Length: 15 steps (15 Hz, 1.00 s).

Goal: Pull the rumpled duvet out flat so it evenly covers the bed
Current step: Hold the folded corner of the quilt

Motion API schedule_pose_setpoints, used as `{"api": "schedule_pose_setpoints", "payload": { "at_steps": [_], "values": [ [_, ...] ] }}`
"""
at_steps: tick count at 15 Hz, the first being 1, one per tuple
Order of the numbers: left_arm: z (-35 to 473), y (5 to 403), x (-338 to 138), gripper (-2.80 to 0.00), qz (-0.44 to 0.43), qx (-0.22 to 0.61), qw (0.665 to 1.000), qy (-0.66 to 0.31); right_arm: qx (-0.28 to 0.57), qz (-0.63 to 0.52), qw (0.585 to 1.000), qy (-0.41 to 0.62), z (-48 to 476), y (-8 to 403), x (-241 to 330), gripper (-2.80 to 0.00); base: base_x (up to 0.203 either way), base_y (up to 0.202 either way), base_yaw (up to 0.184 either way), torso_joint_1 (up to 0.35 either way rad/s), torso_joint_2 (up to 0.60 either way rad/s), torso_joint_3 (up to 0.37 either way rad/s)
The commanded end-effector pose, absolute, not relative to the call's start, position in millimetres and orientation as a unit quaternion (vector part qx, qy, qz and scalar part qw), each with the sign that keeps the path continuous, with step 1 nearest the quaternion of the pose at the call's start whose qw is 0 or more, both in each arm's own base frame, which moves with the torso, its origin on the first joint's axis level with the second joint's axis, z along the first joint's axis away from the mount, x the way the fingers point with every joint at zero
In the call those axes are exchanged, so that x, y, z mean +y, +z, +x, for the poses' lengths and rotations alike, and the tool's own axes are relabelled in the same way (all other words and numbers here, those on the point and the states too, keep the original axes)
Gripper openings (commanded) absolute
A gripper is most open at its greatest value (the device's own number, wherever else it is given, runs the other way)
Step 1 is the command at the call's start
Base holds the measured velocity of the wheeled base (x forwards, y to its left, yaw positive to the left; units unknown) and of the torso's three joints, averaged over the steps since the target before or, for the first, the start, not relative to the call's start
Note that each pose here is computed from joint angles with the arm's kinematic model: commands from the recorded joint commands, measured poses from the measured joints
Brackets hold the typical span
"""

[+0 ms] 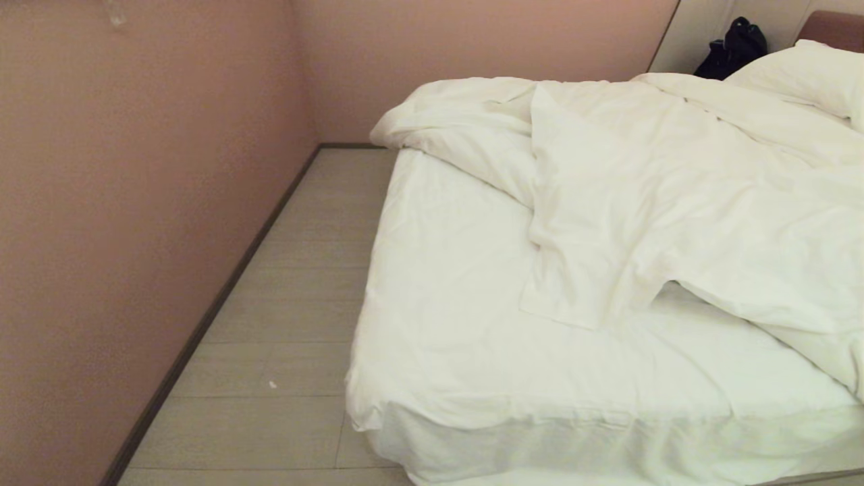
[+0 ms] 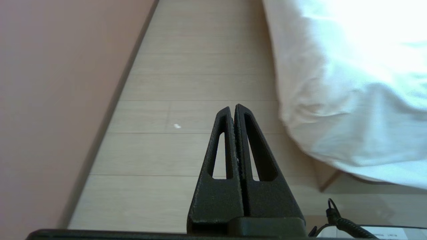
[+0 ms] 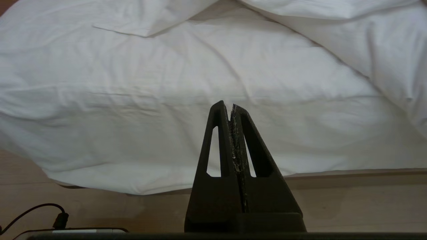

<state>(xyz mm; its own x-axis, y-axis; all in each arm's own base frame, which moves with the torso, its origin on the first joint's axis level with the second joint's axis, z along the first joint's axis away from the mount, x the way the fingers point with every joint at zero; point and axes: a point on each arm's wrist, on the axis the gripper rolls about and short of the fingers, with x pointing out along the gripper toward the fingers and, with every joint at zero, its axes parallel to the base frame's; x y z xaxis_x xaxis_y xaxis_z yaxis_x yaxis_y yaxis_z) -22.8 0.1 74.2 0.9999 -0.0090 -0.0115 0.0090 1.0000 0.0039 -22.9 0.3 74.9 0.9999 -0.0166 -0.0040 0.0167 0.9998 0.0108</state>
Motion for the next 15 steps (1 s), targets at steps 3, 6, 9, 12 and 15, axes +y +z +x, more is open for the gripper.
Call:
{"api": "schedule_pose_setpoints", "payload": {
  "at_steps": [3, 6, 9, 12, 15],
  "values": [
    [-22.8, 74.2, 0.1, -2.80, 0.002, 0.006, 1.000, -0.005, 0.002, 0.005, 1.000, -0.008, -22.8, 75.0, 0.3, -2.80, 0.000, -0.193, -0.002, 0.002, 0.00, 0.000],
    [-22.8, 74.2, 0.1, -2.80, 0.002, 0.006, 1.000, -0.005, 0.003, 0.005, 1.000, -0.008, -22.8, 74.9, 0.3, -2.80, 0.000, -0.190, 0.003, 0.001, 0.00, 0.005],
    [-22.8, 74.2, 0.1, -2.80, 0.002, 0.006, 1.000, -0.005, 0.003, 0.005, 1.000, -0.008, -22.8, 74.9, 0.3, -2.80, 0.000, -0.193, 0.001, 0.001, 0.00, 0.006],
    [-22.8, 74.2, 0.1, -2.80, 0.002, 0.006, 1.000, -0.005, 0.003, 0.005, 1.000, -0.008, -22.8, 74.9, 0.3, -2.80, 0.000, -0.193, 0.003, 0.002, 0.00, 0.003],
    [-22.8, 74.4, 0.1, -2.80, 0.005, 0.005, 1.000, -0.004, 0.002, 0.005, 1.000, -0.008, -22.8, 75.0, 0.3, -2.80, 0.000, -0.193, 0.000, 0.003, 0.00, 0.004]
  ]
}}
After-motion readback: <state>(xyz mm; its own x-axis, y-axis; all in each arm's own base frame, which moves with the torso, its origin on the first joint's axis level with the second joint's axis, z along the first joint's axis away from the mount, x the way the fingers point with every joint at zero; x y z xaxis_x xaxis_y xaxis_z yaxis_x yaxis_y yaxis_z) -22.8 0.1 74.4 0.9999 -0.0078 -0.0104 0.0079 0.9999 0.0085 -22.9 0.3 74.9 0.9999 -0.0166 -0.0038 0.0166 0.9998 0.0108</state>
